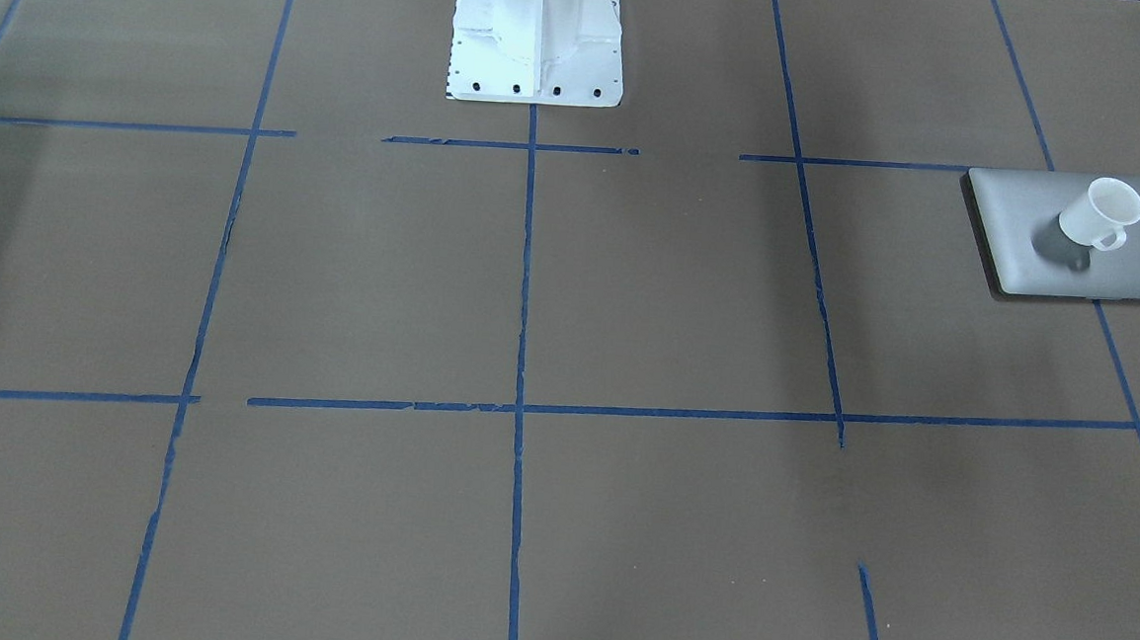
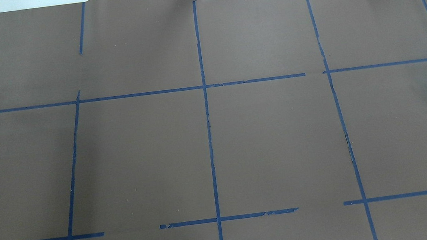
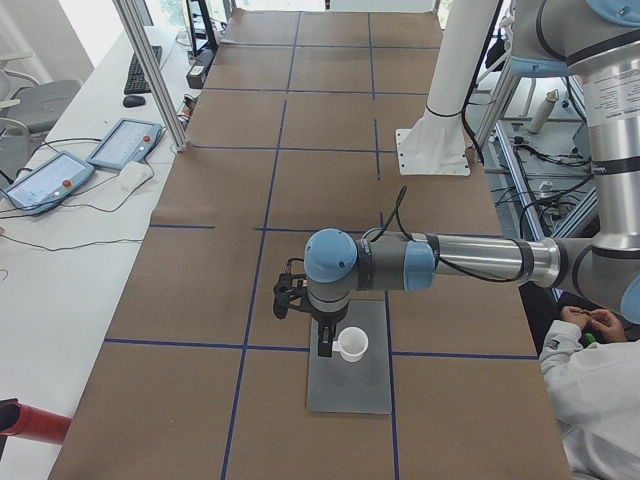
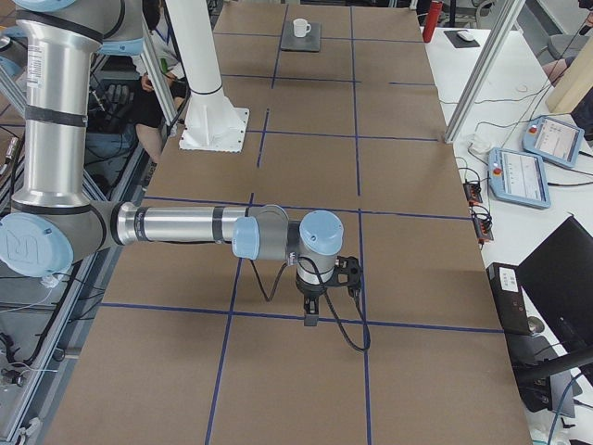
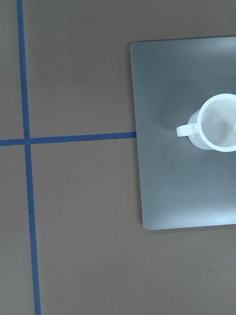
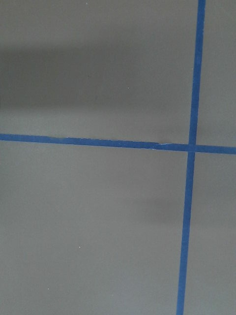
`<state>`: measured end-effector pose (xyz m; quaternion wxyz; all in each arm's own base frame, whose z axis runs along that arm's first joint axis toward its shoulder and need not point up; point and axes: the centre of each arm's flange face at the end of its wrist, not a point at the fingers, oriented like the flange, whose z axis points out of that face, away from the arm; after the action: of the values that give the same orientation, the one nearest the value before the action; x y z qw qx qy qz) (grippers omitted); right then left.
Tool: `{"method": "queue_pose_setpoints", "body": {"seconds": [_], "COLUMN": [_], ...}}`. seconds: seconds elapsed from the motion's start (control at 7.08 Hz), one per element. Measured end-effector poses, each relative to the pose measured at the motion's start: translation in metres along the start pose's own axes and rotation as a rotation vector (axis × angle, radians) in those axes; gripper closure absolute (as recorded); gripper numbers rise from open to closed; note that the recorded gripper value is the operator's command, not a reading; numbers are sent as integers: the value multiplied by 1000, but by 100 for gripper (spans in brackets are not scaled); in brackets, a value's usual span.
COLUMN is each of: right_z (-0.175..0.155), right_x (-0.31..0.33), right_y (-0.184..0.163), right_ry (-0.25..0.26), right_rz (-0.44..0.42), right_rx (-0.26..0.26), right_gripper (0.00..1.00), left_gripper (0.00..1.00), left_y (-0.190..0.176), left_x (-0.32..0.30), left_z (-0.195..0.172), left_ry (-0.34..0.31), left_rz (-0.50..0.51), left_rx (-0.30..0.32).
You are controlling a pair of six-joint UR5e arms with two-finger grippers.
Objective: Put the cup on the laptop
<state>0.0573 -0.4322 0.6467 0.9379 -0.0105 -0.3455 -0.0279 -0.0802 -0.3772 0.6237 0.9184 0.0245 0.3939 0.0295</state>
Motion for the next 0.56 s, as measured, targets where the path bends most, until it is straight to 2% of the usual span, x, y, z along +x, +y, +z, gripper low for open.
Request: {"method": "queue_pose_setpoints", "body": {"seconds": [0.56], "right_z": [0], "right_x": [0], "right_y": [0], "right_ry": [0], "right_rz": [0], "right_rx": [0], "right_gripper": [0], "left_gripper": [0], "left_y": [-1], "left_x": [-1], "left_z": [2], "left_ry": [5], "left_rz": [3], "left_rx": [8]}}
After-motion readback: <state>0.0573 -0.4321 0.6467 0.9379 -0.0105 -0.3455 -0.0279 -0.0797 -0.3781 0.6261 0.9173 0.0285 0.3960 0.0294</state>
